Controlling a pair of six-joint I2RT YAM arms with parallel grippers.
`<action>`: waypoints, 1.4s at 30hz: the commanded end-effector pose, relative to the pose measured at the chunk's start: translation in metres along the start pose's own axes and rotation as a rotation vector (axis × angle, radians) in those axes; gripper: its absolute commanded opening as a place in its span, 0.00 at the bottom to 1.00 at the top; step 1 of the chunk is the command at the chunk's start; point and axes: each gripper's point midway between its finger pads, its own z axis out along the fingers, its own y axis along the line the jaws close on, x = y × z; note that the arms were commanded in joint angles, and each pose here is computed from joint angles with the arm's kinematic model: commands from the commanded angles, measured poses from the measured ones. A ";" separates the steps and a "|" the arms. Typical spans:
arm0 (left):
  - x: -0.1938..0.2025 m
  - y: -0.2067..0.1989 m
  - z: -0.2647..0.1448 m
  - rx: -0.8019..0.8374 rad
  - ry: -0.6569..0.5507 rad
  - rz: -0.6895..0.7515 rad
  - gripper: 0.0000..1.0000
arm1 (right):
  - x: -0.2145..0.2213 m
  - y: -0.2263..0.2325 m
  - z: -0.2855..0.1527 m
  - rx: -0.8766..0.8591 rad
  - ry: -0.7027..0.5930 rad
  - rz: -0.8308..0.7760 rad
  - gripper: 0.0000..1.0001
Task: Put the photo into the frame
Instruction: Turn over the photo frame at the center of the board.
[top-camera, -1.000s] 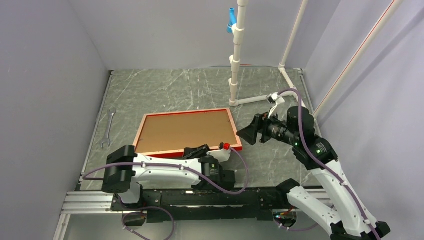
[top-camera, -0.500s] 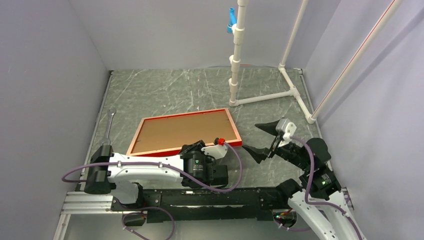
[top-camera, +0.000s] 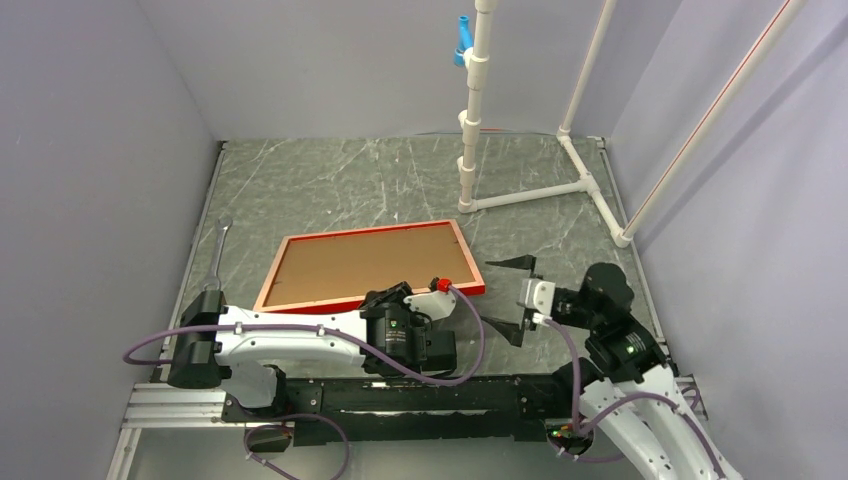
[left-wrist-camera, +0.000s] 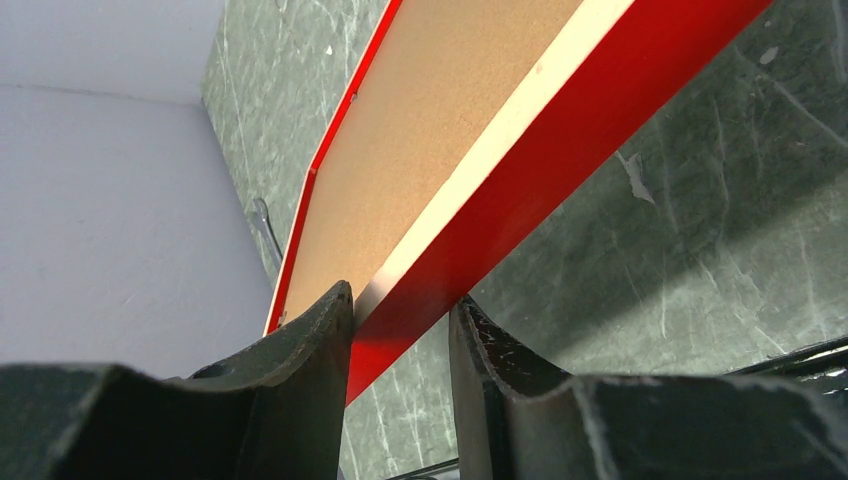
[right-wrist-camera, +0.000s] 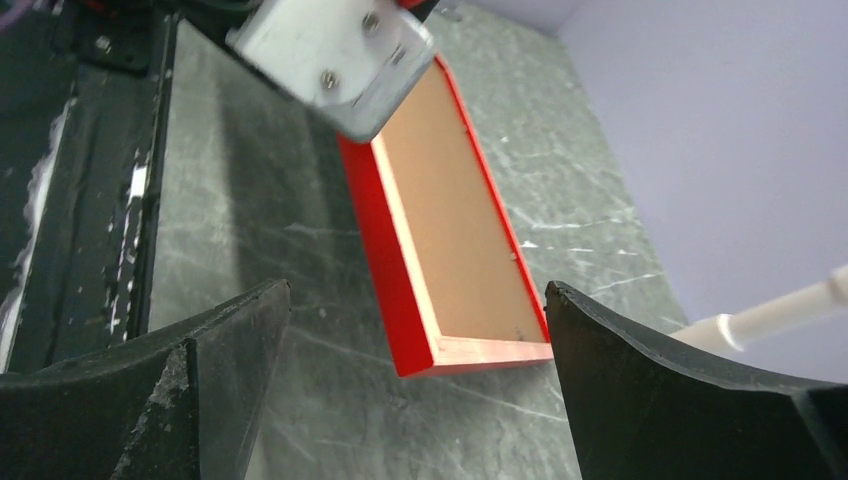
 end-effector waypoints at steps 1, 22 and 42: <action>-0.021 0.006 -0.007 -0.001 -0.073 -0.140 0.00 | 0.001 0.010 0.008 -0.131 -0.016 -0.105 0.99; -0.020 0.005 -0.006 -0.010 -0.064 -0.148 0.00 | 0.054 0.014 0.046 -0.139 0.099 -0.069 0.68; -0.017 0.014 -0.011 -0.002 -0.075 -0.210 0.00 | 0.068 -0.005 0.053 0.010 0.169 -0.063 0.46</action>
